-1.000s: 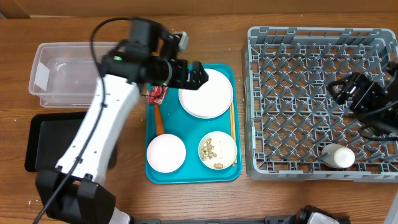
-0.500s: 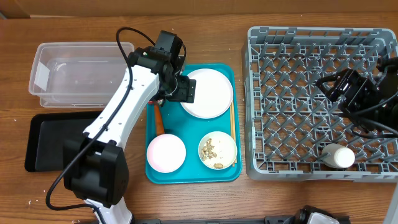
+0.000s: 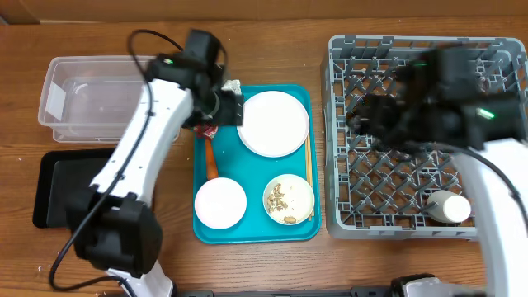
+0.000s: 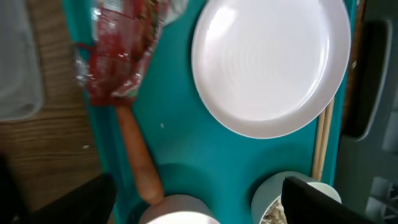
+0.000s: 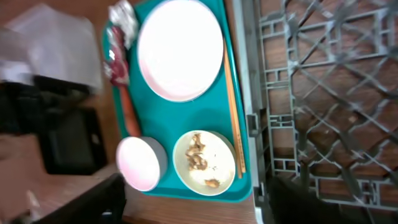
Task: Sort waste into correct bins and load items into the dishwasher
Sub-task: 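Move the right gripper to the white plate and grasp its rim, then lift the white plate and stand it upright in the dish rack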
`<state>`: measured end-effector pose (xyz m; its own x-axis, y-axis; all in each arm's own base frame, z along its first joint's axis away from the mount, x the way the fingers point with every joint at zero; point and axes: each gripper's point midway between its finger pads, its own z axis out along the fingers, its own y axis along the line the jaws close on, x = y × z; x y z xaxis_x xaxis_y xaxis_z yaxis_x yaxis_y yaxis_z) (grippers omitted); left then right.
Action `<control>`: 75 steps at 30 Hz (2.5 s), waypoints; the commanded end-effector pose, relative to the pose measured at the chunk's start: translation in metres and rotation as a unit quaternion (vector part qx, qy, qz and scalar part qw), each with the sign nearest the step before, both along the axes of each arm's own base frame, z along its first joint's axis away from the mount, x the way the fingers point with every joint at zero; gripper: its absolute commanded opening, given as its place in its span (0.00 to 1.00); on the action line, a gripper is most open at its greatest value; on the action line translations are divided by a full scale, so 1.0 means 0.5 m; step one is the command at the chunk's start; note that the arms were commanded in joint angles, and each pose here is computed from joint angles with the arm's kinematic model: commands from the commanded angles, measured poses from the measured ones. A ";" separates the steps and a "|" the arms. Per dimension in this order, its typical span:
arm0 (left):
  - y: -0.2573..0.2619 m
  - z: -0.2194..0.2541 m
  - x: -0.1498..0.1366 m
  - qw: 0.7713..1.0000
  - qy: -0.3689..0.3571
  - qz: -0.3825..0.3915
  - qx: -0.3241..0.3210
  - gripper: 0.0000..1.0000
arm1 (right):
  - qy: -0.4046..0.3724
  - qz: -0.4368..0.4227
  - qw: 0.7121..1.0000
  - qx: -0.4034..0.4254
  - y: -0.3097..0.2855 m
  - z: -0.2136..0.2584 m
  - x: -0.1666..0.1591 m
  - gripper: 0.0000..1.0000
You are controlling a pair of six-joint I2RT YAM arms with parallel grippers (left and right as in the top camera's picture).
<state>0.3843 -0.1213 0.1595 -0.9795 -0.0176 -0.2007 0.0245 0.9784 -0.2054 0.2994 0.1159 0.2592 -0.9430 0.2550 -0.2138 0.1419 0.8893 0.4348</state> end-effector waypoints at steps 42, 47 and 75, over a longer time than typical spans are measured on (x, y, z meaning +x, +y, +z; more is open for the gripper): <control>0.053 0.168 -0.007 0.995 -0.093 0.008 -0.020 1.00 | 0.252 -0.154 0.953 -0.066 0.223 -0.495 0.106 0.53; 0.053 0.168 -0.007 0.995 -0.093 0.007 -0.019 1.00 | 0.255 -0.154 0.952 -0.068 0.223 -0.511 0.108 0.48; 0.062 0.165 -0.008 0.996 -0.093 0.004 -0.005 1.00 | -0.048 -0.170 0.947 -0.267 -0.030 -0.004 0.196 0.04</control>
